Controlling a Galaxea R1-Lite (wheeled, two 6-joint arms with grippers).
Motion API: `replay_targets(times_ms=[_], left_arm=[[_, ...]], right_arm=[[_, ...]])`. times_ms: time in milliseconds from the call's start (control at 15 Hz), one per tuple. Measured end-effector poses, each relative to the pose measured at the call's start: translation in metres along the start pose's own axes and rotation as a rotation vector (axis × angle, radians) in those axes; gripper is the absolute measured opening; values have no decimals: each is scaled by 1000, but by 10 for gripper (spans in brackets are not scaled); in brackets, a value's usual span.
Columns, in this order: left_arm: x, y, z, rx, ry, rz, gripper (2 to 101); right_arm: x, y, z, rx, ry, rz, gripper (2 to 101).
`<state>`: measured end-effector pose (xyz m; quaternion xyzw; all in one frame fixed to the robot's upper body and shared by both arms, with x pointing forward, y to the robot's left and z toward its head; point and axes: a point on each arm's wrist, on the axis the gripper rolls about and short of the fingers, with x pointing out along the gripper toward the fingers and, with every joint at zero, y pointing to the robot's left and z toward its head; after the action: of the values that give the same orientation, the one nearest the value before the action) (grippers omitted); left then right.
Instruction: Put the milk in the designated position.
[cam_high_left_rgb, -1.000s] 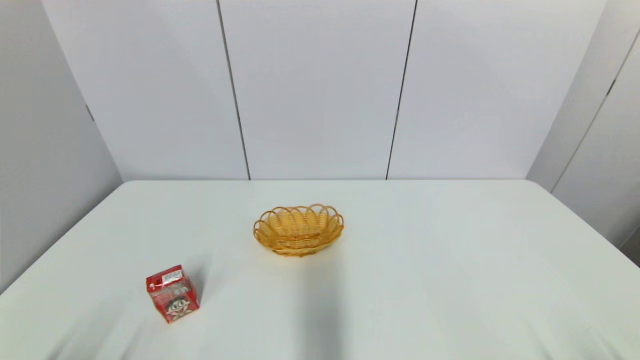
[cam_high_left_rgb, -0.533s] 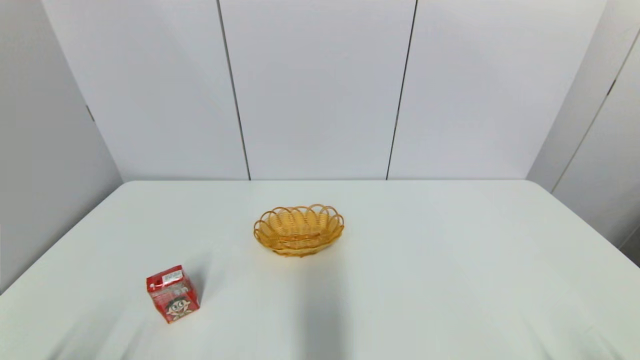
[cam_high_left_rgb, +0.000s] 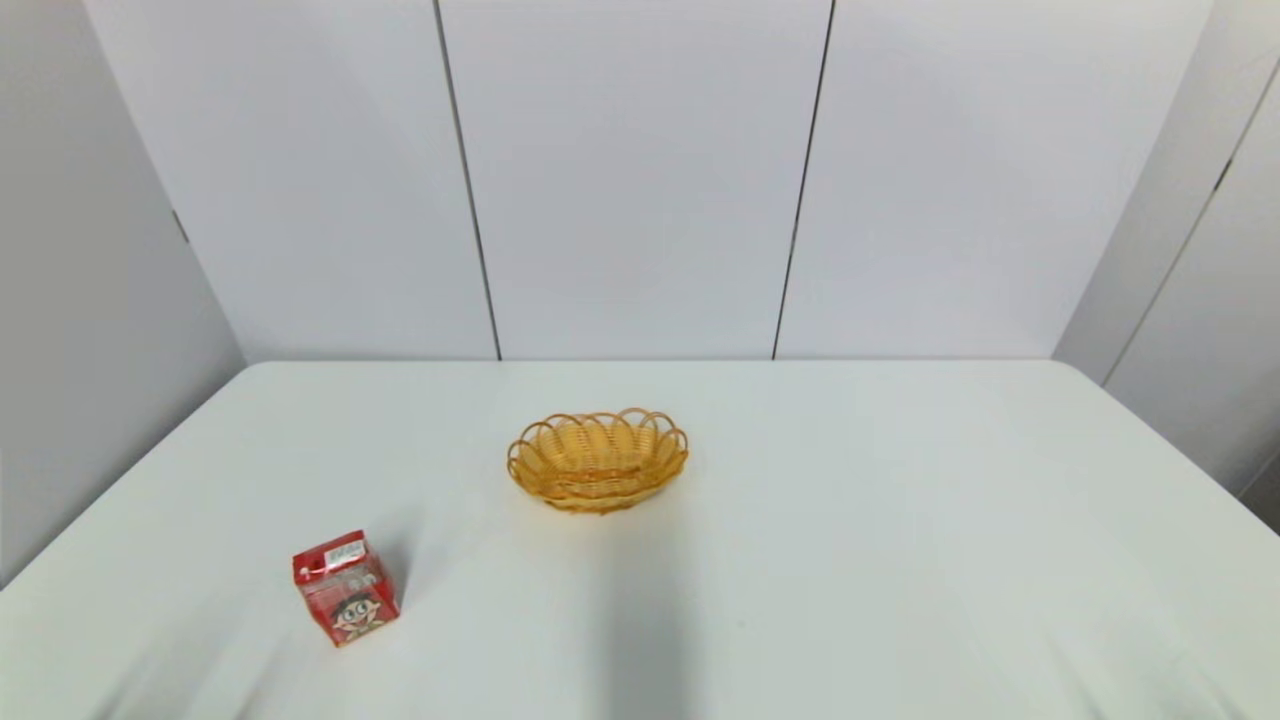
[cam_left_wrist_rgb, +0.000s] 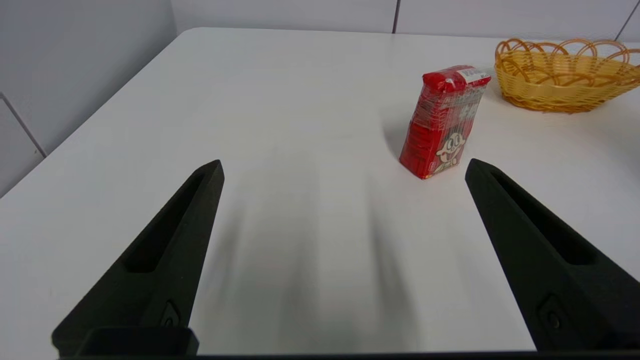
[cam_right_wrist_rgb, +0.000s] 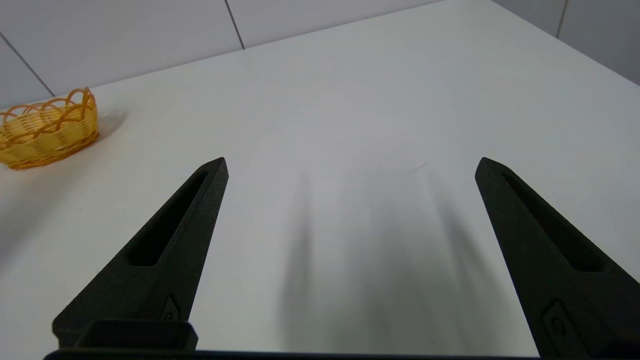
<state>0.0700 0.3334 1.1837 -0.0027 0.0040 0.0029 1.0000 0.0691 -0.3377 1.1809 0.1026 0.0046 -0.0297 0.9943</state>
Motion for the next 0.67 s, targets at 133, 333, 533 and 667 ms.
replay_targets(times_ms=[133, 333, 533, 667], left_arm=[[4, 0, 15, 34, 31, 1, 979], [21, 0, 61, 123, 99, -3, 979], [65, -1, 105, 211, 194, -58, 979], [105, -4, 119, 278, 252, -189, 979]], right_arm=[[0, 0, 0, 0, 0, 0, 980], [0, 0, 0, 0, 0, -1, 980], [0, 0, 0, 0, 0, -1, 980], [0, 0, 0, 0, 0, 0, 980]])
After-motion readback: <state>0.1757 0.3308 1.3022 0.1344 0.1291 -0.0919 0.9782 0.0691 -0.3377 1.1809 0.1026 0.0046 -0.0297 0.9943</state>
